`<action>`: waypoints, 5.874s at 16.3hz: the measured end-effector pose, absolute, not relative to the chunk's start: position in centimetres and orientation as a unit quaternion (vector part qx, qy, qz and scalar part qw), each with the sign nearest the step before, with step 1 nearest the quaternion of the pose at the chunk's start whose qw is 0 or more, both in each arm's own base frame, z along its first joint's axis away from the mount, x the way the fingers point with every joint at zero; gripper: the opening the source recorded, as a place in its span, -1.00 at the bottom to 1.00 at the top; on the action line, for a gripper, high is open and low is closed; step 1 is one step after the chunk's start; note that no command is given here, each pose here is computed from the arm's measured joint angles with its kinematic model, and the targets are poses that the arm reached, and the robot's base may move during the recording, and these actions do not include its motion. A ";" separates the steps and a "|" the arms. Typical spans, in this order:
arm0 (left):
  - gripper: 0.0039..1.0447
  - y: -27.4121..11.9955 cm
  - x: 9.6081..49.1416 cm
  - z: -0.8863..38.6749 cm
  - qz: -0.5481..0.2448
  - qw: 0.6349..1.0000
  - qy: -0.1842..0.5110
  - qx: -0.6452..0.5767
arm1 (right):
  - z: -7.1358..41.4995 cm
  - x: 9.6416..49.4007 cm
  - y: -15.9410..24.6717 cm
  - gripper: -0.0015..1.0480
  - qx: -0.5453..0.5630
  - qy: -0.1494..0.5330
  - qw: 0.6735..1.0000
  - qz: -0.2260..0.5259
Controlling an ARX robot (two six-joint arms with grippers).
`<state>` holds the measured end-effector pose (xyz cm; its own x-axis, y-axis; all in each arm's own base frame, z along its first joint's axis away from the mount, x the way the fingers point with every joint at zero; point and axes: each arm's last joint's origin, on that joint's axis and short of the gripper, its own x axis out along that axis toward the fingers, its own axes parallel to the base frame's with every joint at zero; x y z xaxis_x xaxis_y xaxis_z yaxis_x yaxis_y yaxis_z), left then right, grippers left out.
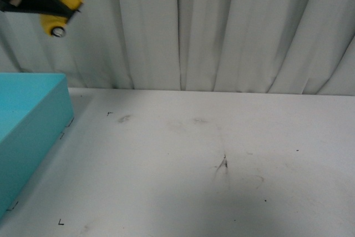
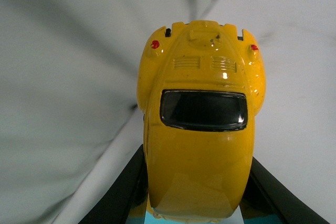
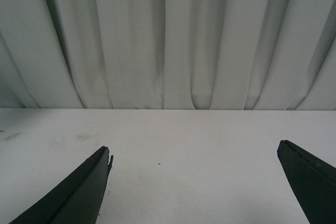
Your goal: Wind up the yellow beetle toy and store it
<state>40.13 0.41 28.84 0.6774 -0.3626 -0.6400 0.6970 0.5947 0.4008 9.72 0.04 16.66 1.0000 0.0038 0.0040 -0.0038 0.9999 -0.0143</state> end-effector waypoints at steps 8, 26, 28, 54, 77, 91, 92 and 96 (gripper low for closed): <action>-0.23 11.2 37.8 24.3 -0.065 0.883 0.403 0.233 | 16.7 9.7 0.0 0.87 -0.007 -0.002 1.000 0.002; 0.72 10.5 38.0 11.4 -0.034 0.826 0.534 0.177 | 16.7 9.7 0.0 0.87 -0.007 -0.002 1.000 0.002; 0.87 10.4 38.1 12.8 -0.037 0.846 0.505 0.168 | 16.7 9.7 0.0 0.87 -0.007 -0.002 1.000 0.002; -0.97 -0.1 16.6 18.7 -0.002 1.000 0.002 0.002 | 16.7 9.7 0.0 0.87 -0.007 -0.002 1.000 0.002; -0.97 0.0 11.3 17.0 0.000 1.000 -0.008 0.002 | 16.7 9.7 0.0 0.87 -0.007 -0.002 1.000 0.002; -0.54 0.0 9.7 16.6 0.000 1.000 -0.001 0.001 | 16.7 9.7 0.0 0.87 -0.007 -0.002 1.000 0.002; -0.36 0.0 9.7 16.6 0.000 1.000 -0.001 0.001 | 16.7 9.7 0.0 0.87 -0.007 -0.002 1.000 0.002; 0.54 0.0 9.7 16.6 0.000 1.000 -0.001 0.001 | 16.7 9.7 0.0 0.87 -0.007 -0.002 1.000 0.002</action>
